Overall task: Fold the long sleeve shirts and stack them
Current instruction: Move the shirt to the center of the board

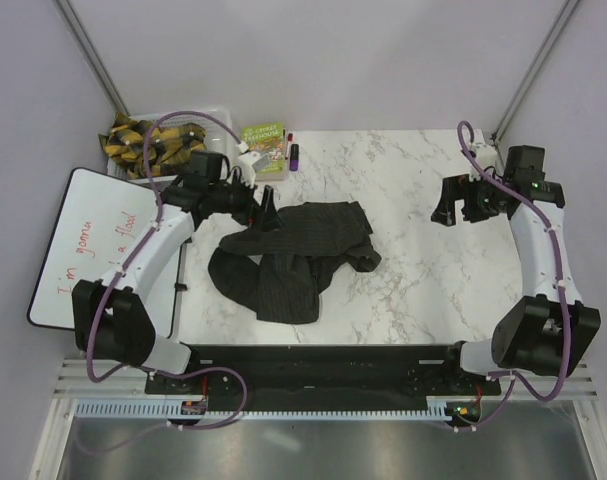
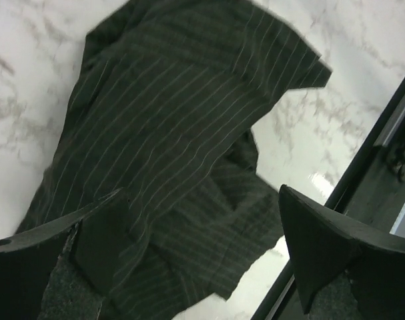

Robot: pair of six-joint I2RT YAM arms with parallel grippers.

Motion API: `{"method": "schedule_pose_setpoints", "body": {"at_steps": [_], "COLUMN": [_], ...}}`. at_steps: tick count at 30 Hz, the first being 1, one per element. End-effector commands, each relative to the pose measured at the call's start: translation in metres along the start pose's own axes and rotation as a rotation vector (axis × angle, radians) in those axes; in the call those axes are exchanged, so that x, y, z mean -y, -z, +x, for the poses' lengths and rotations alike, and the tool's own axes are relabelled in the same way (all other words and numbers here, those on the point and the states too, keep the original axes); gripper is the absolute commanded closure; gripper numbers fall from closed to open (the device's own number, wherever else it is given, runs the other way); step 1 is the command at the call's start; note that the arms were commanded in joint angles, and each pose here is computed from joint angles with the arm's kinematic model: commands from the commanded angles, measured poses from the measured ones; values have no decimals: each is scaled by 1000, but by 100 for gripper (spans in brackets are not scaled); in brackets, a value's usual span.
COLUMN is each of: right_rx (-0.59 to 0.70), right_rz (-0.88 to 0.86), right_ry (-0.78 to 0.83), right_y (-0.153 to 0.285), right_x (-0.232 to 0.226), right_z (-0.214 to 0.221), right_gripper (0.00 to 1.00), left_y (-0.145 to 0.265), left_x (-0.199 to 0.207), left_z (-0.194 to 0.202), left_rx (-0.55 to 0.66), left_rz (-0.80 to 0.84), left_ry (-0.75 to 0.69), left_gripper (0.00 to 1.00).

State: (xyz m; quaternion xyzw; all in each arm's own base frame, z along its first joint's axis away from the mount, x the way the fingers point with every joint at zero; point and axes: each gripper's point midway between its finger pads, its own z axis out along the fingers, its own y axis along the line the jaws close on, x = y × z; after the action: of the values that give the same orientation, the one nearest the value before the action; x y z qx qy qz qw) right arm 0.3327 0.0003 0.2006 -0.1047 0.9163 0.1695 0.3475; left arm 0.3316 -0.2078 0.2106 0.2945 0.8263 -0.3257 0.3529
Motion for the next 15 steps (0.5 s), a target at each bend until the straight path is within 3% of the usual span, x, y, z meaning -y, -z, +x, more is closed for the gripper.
{"method": "schedule_pose_setpoints", "body": {"at_steps": [1,5,9,12,15], "right_rx": [-127,-210,-214,-230,-235], "right_rz": [-200,-237,-310,-316,-293], "right_ry": [243,369,418,456,516], "right_y": [-13,-51,-82,-104,-119], "right_x": [-61,-105,-142,-157,-174], "right_z": [25,56,58,60,56], "right_gripper": [2,2,2,5,7], "left_y": [35,35,40,39,43], "left_x": [10,-1,6,-2,-32], "left_z": [36,91,145,173,181], "left_rx": [-1,-104,-197,-254,-284], "left_rz": [74,12,46,17,-133], "left_ry": [-145,-168,-216,-244,-265], "left_gripper": [2,7,10,9,9]}}
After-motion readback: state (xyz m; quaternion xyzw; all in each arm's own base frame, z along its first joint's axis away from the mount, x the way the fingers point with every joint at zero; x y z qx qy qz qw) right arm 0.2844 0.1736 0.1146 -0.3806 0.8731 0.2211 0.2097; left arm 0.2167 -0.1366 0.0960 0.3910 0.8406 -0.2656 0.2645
